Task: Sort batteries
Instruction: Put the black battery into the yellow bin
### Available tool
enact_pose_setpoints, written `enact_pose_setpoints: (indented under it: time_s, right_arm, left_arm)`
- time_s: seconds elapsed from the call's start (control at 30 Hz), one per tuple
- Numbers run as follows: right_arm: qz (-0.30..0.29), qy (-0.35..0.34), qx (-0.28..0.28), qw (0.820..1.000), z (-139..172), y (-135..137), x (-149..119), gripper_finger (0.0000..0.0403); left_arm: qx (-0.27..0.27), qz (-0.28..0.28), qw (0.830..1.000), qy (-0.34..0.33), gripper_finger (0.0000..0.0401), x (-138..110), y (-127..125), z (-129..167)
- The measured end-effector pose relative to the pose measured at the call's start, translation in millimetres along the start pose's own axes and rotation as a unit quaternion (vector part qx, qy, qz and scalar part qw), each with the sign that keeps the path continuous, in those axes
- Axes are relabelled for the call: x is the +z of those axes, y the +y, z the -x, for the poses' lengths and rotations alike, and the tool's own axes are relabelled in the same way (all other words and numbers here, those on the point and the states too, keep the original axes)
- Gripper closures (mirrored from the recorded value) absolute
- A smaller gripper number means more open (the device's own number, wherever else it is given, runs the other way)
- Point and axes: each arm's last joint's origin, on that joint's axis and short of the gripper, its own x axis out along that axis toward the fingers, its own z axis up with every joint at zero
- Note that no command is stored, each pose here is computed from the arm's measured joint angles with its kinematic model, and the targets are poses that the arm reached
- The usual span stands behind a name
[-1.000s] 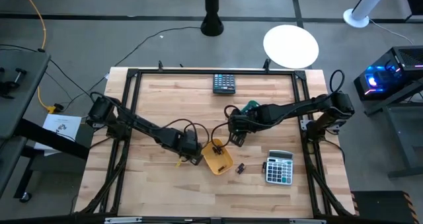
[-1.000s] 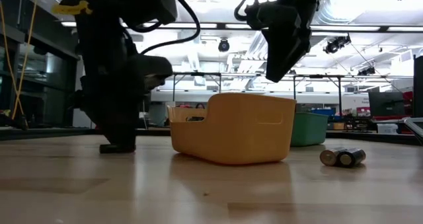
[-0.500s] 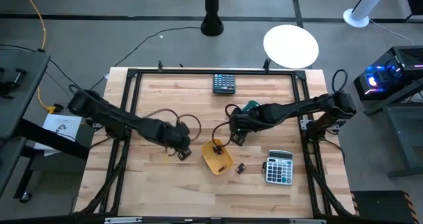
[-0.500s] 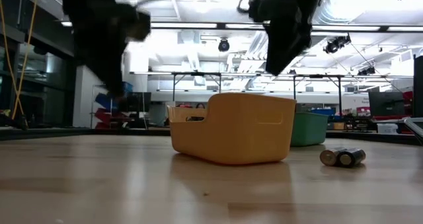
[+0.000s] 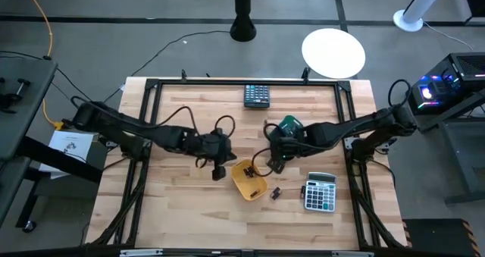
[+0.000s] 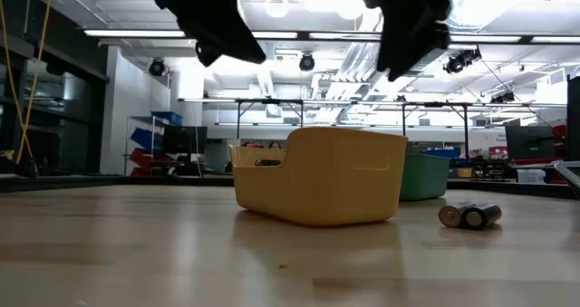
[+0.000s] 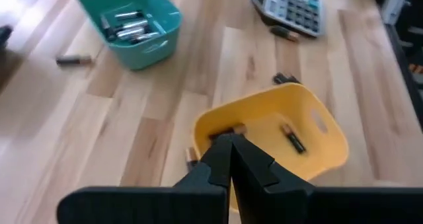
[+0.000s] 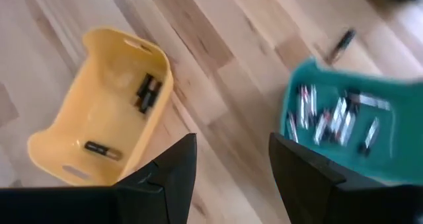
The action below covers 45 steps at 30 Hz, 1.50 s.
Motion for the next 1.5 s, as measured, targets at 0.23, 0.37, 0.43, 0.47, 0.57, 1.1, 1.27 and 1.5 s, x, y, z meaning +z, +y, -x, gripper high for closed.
enact_pose_setpoints:
  time_s: [0.23,0.37,0.43,0.47,0.57,1.1,1.27,1.5]
  right_arm:
    - [-0.055,0.020,-0.053,0.997,1,-8,-7,0.0220]
    - [-0.118,0.021,-0.138,0.983,-1,-30,-4,0.0221]
    - [-0.147,0.010,-0.182,0.972,-4,-48,6,0.0227]
    - [-0.164,0.005,-0.198,0.966,-7,-59,12,0.0233]
    - [-0.199,0.003,-0.221,0.955,-15,-98,36,0.0252]
    - [-0.245,0.121,-0.112,0.955,-87,-270,12,0.0269]
    - [-0.262,0.074,-0.144,0.951,-98,-288,4,0.0269]
    - [-0.309,0.093,-0.210,0.923,-115,-323,-4,0.0269]
  left_arm:
    - [-0.002,0.026,0.998,-0.051,0.0401,14,10,5]
    - [-0.019,0.022,0.996,-0.086,0.0401,21,9,2]
    - [-0.020,0.017,0.996,-0.091,0.0401,22,9,-4]
    - [-0.021,0.017,0.995,-0.092,0.0401,21,9,-9]
    - [-0.036,0.028,0.995,-0.087,0.0401,19,8,-17]
    - [-0.089,0.111,0.990,-0.021,0.0401,7,-8,-14]
    - [-0.069,0.116,0.990,-0.032,0.0401,9,-4,-14]
    - [-0.059,0.138,0.988,-0.034,0.0401,11,4,-15]
